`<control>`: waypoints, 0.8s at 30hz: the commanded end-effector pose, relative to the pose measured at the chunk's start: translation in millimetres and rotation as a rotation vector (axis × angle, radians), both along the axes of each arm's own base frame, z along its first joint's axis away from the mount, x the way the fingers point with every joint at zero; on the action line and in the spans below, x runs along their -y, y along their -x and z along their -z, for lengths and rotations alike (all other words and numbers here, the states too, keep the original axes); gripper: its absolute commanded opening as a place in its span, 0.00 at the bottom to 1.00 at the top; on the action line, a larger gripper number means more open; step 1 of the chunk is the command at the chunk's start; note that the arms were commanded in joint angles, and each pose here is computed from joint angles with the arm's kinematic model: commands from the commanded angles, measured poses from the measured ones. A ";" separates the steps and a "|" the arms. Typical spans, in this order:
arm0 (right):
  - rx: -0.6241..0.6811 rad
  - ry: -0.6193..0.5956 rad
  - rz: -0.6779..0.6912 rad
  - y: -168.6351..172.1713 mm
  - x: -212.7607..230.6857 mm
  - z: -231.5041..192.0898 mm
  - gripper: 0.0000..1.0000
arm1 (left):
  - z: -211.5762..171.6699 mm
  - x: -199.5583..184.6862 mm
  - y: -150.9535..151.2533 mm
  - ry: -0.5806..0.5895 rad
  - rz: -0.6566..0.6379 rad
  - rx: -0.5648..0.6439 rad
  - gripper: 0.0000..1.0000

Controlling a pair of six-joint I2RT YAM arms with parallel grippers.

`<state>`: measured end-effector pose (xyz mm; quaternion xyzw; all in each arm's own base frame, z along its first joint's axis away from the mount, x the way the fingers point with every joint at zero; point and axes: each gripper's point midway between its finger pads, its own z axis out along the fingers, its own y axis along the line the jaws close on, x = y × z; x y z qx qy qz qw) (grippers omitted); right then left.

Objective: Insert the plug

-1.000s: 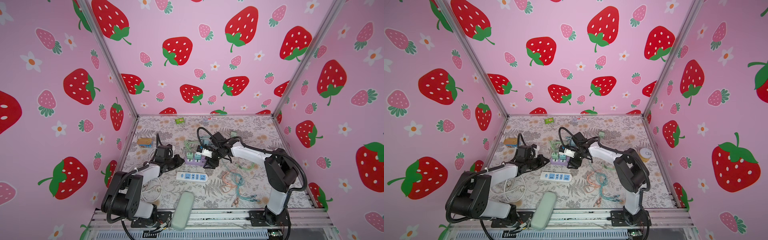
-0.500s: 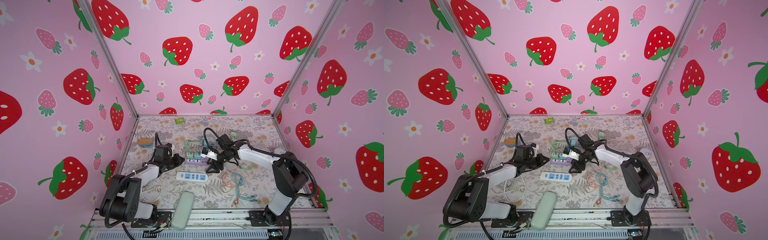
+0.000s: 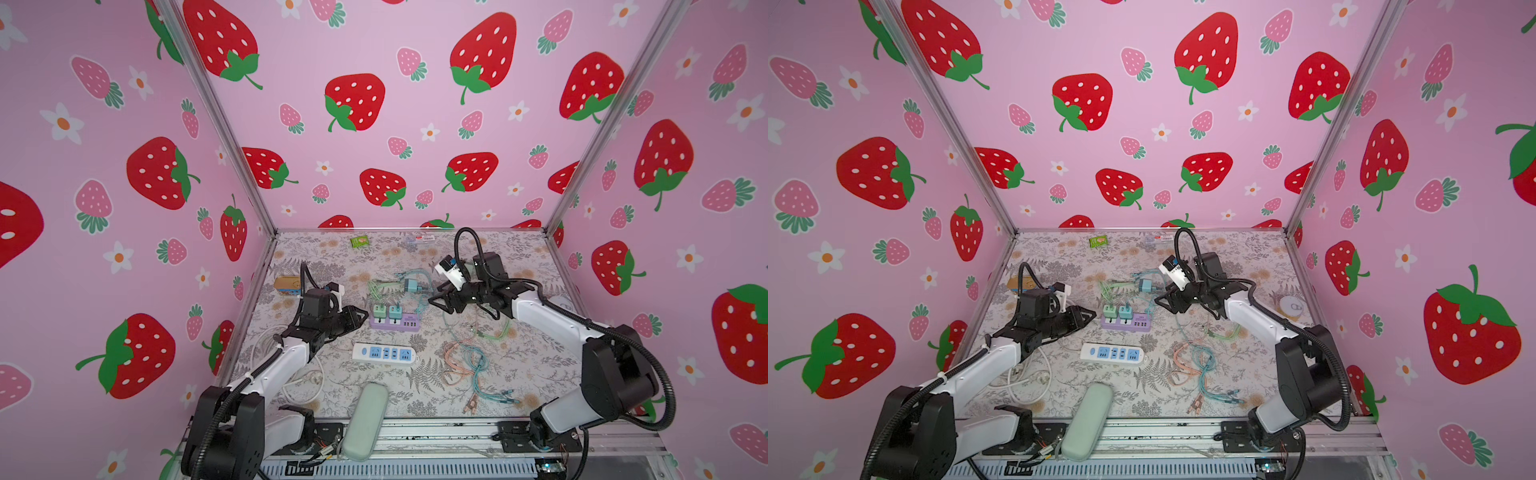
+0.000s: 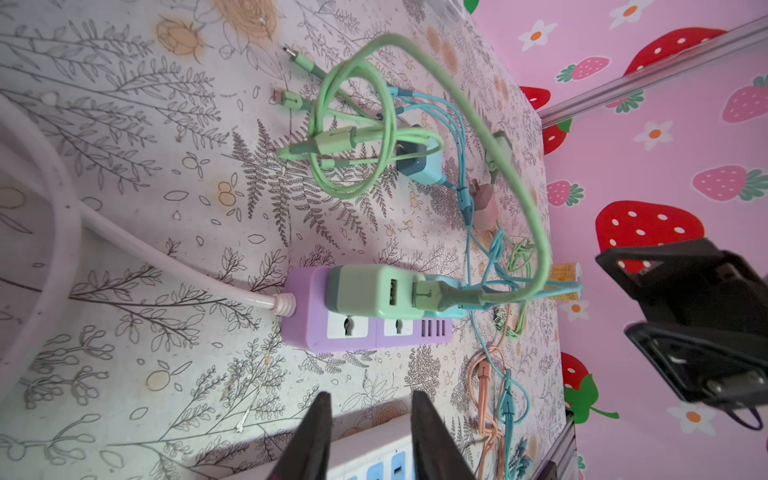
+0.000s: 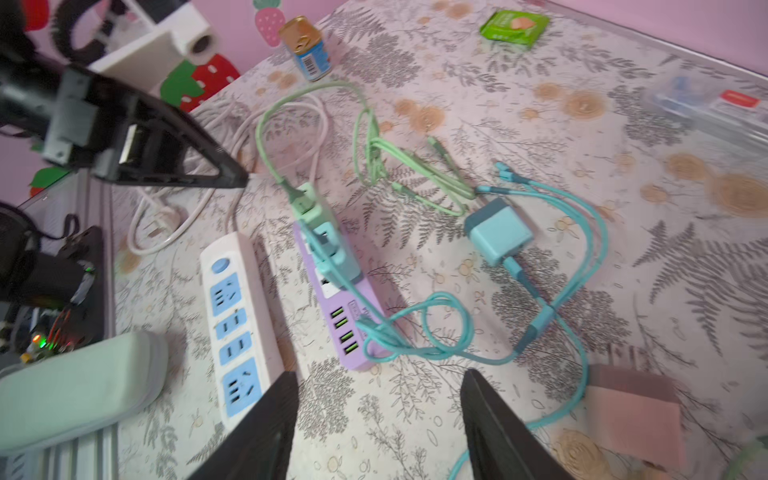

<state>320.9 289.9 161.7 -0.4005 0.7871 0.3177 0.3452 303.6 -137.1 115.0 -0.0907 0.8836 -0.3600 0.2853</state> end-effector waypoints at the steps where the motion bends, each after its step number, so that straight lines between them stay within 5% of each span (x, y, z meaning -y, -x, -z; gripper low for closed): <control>1: -0.021 0.049 0.235 -45.7 11.4 13.6 0.61 | -17.3 -3.0 -1.4 -0.014 -0.003 0.029 0.44; 10: -0.063 0.141 0.354 -96.5 5.8 59.2 0.47 | -44.1 -8.8 9.6 -0.028 -0.018 0.079 0.48; 24: -0.109 0.200 0.350 -120.7 -6.6 103.3 0.40 | -83.8 -17.0 25.9 -0.058 -0.026 0.175 0.60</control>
